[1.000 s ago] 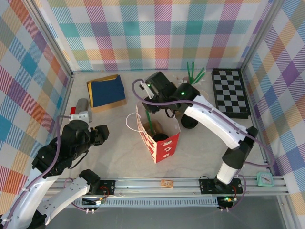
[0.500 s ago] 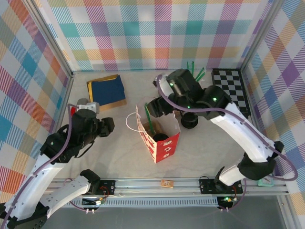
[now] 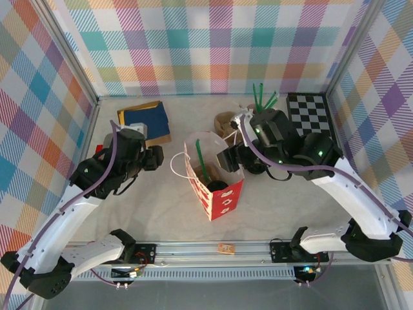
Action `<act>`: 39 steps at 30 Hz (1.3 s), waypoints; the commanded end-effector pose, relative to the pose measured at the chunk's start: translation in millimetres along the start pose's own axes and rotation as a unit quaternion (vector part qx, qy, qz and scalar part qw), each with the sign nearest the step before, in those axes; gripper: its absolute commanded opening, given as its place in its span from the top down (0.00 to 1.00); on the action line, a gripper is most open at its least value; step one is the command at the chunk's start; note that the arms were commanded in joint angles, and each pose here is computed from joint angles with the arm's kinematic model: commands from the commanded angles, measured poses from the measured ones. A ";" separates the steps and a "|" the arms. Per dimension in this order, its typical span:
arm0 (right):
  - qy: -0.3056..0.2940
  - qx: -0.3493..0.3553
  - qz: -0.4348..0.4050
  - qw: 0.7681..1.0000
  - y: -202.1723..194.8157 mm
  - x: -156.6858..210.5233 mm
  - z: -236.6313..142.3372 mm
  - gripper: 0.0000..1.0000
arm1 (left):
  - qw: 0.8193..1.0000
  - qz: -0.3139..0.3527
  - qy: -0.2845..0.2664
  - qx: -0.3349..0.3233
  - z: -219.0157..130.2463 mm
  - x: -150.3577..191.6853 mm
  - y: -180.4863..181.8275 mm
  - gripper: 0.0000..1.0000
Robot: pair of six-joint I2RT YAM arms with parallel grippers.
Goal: Pack the takeout coffee
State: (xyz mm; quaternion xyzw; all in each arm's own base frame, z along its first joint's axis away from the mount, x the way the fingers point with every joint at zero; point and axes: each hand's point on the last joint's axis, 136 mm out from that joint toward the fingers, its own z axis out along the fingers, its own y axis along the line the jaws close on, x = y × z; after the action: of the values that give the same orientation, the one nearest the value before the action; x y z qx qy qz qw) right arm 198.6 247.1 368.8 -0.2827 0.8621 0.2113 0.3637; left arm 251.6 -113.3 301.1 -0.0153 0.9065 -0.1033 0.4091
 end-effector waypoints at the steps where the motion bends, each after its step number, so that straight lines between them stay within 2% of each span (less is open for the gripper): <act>1: -0.008 0.032 0.019 0.999 -16.6 8.6 -11.2 0.14 | 1.000 0.010 -0.018 -0.006 0.9 -17.5 -2.2 0.43; 9: -0.001 0.094 0.064 0.993 -53.8 31.2 -20.4 0.12 | 1.000 0.002 0.001 -0.007 26.7 -34.1 -7.4 0.43; 17: 0.026 0.129 0.115 0.985 -87.0 59.4 -12.1 0.09 | 0.999 -0.024 0.023 -0.026 65.8 -49.9 5.4 0.43; 28: 0.074 0.134 0.160 0.975 -100.8 94.4 10.3 0.05 | 0.994 -0.017 0.075 -0.073 133.0 -55.5 21.9 0.45; 39: 0.095 0.152 0.184 0.966 -114.8 126.2 17.8 0.01 | 0.990 -0.008 0.116 -0.077 192.9 -53.8 22.9 0.46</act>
State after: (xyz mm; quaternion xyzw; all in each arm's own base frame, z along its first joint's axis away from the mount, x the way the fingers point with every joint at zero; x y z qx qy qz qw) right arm 210.0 131.5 243.4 -0.0941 0.9538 0.1029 0.2663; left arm 418.6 -116.0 208.5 -0.0500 0.9551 -0.0314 0.2903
